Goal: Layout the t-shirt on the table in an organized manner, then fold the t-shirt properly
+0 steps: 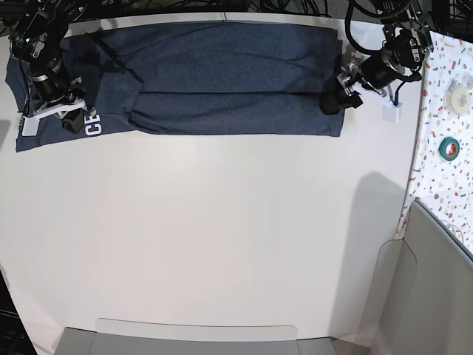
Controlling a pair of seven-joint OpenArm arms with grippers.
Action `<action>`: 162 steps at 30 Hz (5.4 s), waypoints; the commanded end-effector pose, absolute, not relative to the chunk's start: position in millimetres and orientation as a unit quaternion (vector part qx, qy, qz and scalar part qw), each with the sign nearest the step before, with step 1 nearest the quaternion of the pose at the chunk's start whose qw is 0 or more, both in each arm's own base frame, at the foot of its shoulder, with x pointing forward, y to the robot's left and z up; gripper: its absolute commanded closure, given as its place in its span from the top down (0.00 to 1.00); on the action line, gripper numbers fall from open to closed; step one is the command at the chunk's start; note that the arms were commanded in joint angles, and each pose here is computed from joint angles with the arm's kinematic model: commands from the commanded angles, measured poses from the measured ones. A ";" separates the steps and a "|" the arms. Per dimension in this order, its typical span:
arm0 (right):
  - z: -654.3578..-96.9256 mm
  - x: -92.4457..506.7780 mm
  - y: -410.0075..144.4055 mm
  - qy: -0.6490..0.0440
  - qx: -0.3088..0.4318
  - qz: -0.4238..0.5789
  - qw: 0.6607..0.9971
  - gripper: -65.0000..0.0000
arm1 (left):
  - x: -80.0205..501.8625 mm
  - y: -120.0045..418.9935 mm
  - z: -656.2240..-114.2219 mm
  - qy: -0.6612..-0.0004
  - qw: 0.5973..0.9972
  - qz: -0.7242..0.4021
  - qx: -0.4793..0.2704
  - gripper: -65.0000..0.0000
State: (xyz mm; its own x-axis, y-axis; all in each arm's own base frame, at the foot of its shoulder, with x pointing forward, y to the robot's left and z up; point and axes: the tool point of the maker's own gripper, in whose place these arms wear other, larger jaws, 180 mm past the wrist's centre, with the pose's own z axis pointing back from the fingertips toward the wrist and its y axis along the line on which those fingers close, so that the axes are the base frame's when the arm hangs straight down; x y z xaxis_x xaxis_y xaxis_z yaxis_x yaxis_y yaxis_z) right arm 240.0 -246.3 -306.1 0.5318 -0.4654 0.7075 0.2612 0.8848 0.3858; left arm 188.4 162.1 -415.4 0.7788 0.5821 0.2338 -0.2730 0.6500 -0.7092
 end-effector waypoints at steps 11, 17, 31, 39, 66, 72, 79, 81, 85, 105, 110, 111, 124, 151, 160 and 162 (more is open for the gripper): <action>-292.5 246.4 -242.8 -0.460 0.137 -0.207 0.853 0.00 | 151.9 153.0 -435.6 -0.158 0.903 0.236 -0.323 0.63; -292.1 246.6 -242.2 -0.460 0.139 -0.207 0.852 0.00 | 143.6 132.6 -439.2 -0.140 0.903 0.225 -0.338 0.63; -291.2 247.0 -243.5 -0.463 0.138 -0.208 0.851 0.00 | 145.4 118.5 -441.7 -0.155 0.898 0.227 -0.345 0.63; -291.0 246.7 -244.4 -0.463 0.137 -0.209 0.850 0.00 | 148.7 120.1 -442.1 -0.175 0.890 0.245 -0.341 0.31; -254.0 221.9 -361.0 -0.491 -0.057 -0.244 0.834 0.00 | 181.9 36.6 -357.7 -0.250 0.865 0.110 -0.420 0.00; -255.7 185.2 -405.8 -0.452 -0.162 -0.272 0.834 0.00 | 201.5 1.1 -336.7 -0.260 0.850 0.049 -0.455 0.00; -280.6 164.2 -433.0 -0.400 -0.194 -0.294 0.846 0.00 | 220.6 -24.3 -315.4 -0.276 0.838 -0.027 -0.470 0.00; -287.2 162.3 -436.0 -0.391 -0.191 -0.300 0.849 0.00 | 221.9 -37.2 -308.2 -0.275 0.833 -0.066 -0.476 0.00; -293.8 160.0 -437.7 -0.384 -0.188 -0.305 0.851 0.00 | 219.5 -67.1 -292.9 -0.271 0.817 -0.142 -0.489 0.00; -300.2 158.8 -433.7 -0.377 -0.183 -0.306 0.855 0.00 | 206.1 -141.9 -307.5 -0.219 0.792 -0.258 -0.508 0.00; -305.2 158.1 -429.2 -0.376 -0.175 -0.312 0.855 0.00 | 198.9 -160.8 -296.1 -0.217 0.776 -0.285 -0.520 0.00; -305.2 158.1 -429.2 -0.376 -0.175 -0.312 0.855 0.00 | 195.1 -164.4 -298.4 -0.211 0.775 -0.288 -0.521 0.00; -312.7 153.9 -423.7 -0.370 -0.168 -0.321 0.856 0.00 | 213.6 -196.3 -313.9 -0.201 0.781 -0.281 -0.520 0.00; -319.4 153.2 -417.0 -0.366 -0.158 -0.327 0.857 0.00 | 219.6 -208.7 -300.4 -0.224 0.766 -0.258 -0.544 0.53; -319.5 154.7 -415.9 -0.368 -0.156 -0.327 0.856 0.00 | 190.0 -232.6 -287.1 -0.172 0.754 -0.306 -0.556 0.53; -320.0 154.5 -415.9 -0.367 -0.155 -0.327 0.857 0.00 | 186.7 -236.5 -283.4 -0.165 0.751 -0.312 -0.559 0.53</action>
